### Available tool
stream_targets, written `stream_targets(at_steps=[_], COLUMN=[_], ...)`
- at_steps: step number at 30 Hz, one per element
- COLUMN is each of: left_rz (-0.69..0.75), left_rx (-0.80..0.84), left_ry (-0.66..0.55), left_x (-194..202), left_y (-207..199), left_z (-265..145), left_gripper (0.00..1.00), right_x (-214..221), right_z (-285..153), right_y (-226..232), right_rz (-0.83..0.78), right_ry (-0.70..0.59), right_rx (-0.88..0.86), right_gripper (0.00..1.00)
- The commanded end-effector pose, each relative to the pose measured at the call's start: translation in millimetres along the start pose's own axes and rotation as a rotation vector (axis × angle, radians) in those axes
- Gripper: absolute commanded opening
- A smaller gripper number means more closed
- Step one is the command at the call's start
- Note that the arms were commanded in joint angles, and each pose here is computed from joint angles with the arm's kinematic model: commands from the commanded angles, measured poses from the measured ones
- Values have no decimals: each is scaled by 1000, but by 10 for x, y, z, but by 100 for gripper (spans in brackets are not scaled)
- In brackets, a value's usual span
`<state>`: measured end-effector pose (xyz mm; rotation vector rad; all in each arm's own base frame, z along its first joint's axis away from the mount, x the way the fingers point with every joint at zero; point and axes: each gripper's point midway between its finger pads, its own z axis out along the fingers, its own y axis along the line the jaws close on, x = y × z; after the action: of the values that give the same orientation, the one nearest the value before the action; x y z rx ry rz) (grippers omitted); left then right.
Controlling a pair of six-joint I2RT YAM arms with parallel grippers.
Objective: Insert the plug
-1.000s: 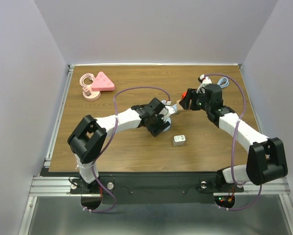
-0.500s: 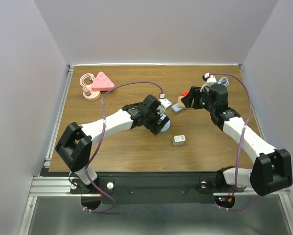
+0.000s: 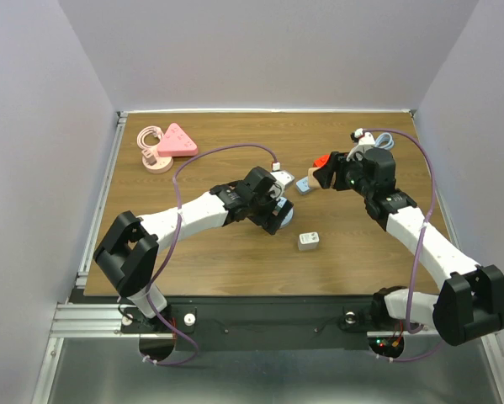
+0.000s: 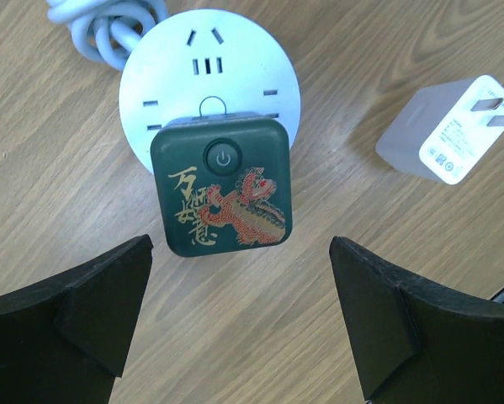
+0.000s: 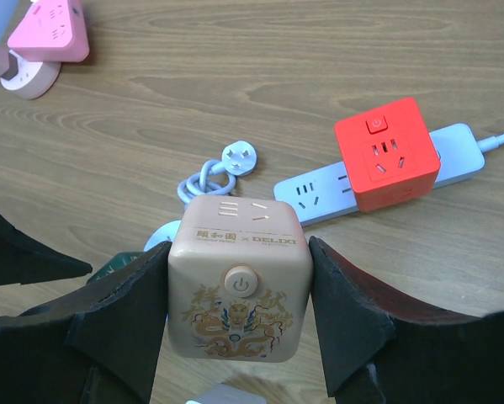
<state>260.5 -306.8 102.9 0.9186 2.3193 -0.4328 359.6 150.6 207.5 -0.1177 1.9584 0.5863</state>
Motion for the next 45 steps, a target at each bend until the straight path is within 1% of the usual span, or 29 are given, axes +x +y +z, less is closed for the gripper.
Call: stream_targets(at_steps=[1, 3, 5, 7, 10, 13, 20, 22, 28, 34, 36, 40, 45], left_rz=[-5, -4, 2, 14, 28, 36, 18, 43, 40, 54, 55, 18, -33], left_rx=[26, -10, -44, -117, -182, -264, -339, -379, -444, -429, -448, -487, -522], left_ry=[-65, -66, -34, 1, 28, 20, -15, 0, 65, 80, 100, 140, 150], left_x=[-167, -187, -134, -61, 7, -13, -180, -182, -64, -2, 49, 165, 210], left_y=[-75, -18, 50, 184, 310, 457, 639, 749, 1031, 1059, 1107, 1255, 1407], left_z=[-30, 0, 57, 86, 71, 32, -20, -31, -41, -60, -60, -54, -104], left_gripper=[99, 99, 99, 99, 99, 99, 99, 99, 99, 99, 99, 99, 99], right_x=[-221, -236, -243, -267, -284, -281, -266, -260, -178, -89, 7, 53, 71], right_z=[-54, -71, -79, -94, -109, -109, -104, -103, -49, 53, 148, 270, 315], right_y=[79, 85, 92, 103, 111, 120, 140, 133, 127, 220, 226, 307, 536], right_rz=[-22, -24, -24, -26, -27, -24, -17, -19, -23, -61, -58, -99, -191], right_ry=[-76, -82, -84, -92, -97, -96, -89, -88, -58, -5, 36, 76, 98], right_rx=[-26, -26, -28, -30, -32, -37, -48, -46, -57, -136, -158, -233, -353], right_gripper=[0, 0, 1, 0, 0, 0, 1, 0, 0, 0, 0, 0, 0])
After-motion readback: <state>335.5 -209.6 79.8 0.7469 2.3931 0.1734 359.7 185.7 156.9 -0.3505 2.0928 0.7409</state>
